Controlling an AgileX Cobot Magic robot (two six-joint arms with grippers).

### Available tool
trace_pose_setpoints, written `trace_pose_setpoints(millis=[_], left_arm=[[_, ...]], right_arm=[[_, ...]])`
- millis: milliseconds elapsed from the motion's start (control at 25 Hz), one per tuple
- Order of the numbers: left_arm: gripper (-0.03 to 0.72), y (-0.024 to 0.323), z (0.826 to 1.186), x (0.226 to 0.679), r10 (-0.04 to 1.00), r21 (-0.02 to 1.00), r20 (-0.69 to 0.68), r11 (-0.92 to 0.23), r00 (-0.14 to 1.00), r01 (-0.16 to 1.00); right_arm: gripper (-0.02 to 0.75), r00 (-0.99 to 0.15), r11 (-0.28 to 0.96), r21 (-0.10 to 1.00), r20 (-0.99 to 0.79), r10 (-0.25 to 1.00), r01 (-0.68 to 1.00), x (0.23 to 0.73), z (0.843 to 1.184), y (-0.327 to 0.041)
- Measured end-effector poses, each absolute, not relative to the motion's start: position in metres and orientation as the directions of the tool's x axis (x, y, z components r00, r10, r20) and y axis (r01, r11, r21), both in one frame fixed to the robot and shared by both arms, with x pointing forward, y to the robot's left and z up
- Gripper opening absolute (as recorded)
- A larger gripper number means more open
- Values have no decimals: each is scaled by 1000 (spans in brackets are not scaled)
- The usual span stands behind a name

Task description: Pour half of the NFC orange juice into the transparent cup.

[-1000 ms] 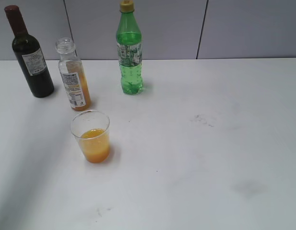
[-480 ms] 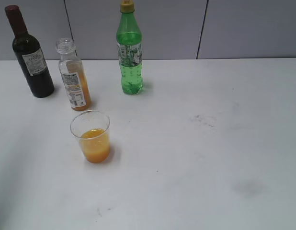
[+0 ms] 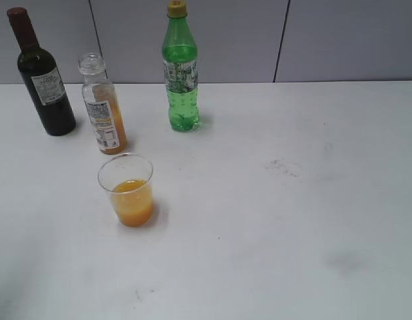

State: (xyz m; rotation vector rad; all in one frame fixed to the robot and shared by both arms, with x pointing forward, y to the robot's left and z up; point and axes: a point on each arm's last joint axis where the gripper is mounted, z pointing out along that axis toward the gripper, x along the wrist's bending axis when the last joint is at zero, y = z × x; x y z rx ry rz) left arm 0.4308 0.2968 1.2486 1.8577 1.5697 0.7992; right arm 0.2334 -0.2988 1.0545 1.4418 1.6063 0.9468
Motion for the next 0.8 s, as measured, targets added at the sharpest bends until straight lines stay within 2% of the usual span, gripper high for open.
trace_pose_setpoints(millis=[320, 560, 800], left_arm=[[594, 297, 1173, 353, 988, 666, 62, -146, 140, 731], [594, 297, 1122, 296, 988, 676, 65, -146, 139, 722], [594, 297, 1082, 261, 990, 713, 63, -133, 127, 689]], right_arm=[[552, -69, 85, 900, -62, 996, 428, 233, 1055, -299], [552, -69, 85, 900, -62, 996, 428, 233, 1055, -299], [552, -69, 85, 900, -62, 996, 428, 233, 1055, -299]])
